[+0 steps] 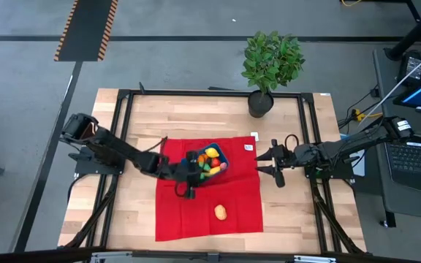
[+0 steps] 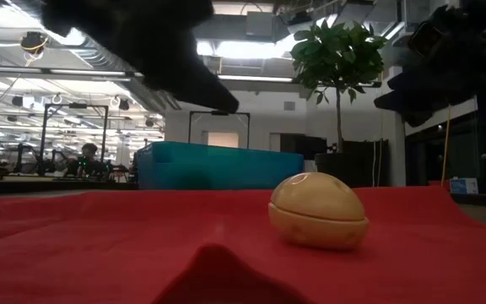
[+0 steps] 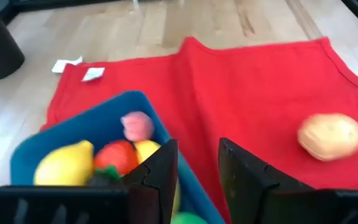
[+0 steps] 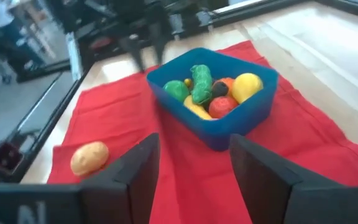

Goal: Pick and placing Produce into tupperware
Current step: Put the potato into the blue bin

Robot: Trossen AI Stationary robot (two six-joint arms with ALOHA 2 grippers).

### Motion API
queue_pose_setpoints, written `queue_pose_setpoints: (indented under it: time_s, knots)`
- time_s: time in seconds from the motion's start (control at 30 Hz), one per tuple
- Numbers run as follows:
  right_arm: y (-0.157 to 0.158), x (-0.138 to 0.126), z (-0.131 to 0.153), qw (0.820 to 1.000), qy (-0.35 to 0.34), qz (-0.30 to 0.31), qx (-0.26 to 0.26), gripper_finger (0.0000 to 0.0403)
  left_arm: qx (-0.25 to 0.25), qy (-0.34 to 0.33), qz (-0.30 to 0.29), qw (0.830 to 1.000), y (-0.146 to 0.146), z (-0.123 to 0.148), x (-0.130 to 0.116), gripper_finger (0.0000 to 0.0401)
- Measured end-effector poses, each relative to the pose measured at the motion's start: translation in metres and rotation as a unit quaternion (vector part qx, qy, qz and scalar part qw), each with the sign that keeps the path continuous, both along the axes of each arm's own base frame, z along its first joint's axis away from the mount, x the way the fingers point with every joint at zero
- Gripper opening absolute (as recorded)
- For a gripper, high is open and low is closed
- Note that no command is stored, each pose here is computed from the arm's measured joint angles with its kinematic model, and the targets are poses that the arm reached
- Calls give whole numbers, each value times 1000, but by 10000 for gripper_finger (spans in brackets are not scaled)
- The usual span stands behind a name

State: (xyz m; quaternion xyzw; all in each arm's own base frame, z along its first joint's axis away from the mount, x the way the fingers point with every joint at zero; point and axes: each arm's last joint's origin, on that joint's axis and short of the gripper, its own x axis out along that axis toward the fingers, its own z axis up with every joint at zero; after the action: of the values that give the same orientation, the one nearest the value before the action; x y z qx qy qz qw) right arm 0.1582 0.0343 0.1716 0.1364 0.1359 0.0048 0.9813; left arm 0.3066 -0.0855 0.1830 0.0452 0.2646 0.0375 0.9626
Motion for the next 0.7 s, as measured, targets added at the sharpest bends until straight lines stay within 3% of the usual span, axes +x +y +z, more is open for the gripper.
queue_pose_setpoints:
  time_s: [0.2, 0.47, 0.7]
  knots:
    - [-1, 0, 0, 1000, -2, -19, 20, 212, 37, -13, 21, 999, -25, 0, -10, 99]
    - [-1, 1, 4, 999, -21, -31, 23, 296, 81, -59, 90, 991, -42, 13, -28, 87]
    - [8, 10, 28, 999, -51, -3, -2, 315, 26, -93, 87, 992, -42, 3, -67, 71]
